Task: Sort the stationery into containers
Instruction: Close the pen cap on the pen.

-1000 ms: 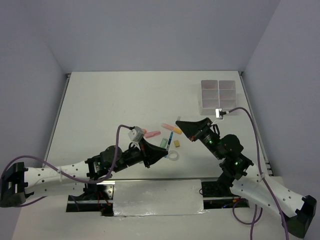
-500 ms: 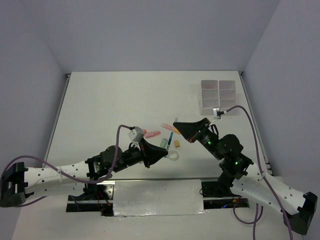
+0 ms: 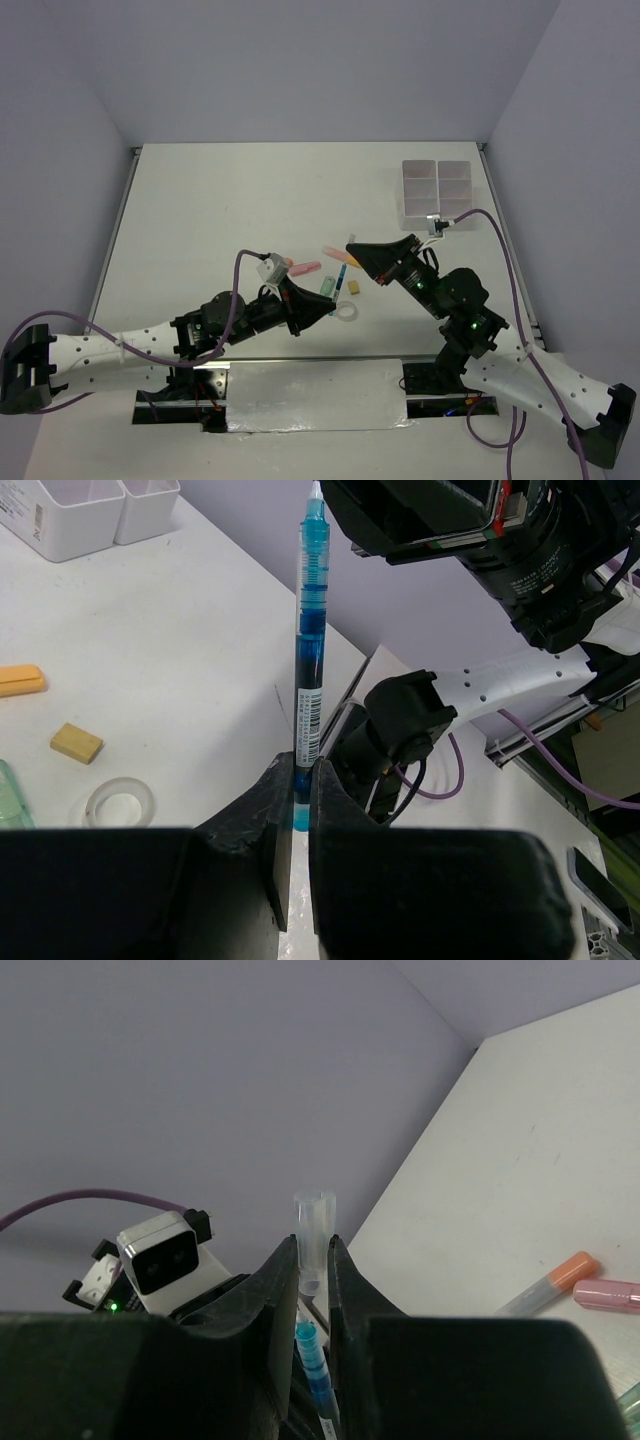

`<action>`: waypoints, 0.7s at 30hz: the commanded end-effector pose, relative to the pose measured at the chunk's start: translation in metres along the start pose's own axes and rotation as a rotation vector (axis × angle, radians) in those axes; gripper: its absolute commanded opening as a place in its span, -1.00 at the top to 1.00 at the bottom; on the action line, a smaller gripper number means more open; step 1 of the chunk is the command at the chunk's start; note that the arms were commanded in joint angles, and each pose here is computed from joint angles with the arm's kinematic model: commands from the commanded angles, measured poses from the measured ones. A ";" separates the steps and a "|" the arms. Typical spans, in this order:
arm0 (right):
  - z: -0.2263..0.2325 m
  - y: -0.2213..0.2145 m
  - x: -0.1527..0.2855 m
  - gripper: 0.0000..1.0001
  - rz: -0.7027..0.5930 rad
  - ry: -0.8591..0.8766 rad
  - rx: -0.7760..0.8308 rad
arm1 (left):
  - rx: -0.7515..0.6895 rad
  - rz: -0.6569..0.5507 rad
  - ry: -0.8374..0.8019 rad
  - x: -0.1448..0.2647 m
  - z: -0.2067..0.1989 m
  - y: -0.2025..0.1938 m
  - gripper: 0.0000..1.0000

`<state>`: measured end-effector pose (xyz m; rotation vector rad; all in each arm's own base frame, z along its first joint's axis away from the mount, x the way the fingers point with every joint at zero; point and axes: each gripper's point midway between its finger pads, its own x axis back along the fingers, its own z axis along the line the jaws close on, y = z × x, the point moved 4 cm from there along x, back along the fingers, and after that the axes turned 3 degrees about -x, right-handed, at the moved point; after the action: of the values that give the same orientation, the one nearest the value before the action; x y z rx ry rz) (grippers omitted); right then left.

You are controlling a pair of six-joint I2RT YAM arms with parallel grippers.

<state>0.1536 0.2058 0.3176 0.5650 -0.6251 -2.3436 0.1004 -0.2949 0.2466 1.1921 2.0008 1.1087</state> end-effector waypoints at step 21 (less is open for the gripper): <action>0.020 0.002 -0.004 1.00 0.013 0.077 0.004 | -0.016 -0.085 0.004 0.002 -0.006 0.023 1.00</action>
<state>0.1513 0.2132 0.3131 0.5527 -0.6293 -2.3010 0.1044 -0.2916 0.2446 1.1705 2.0292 1.1373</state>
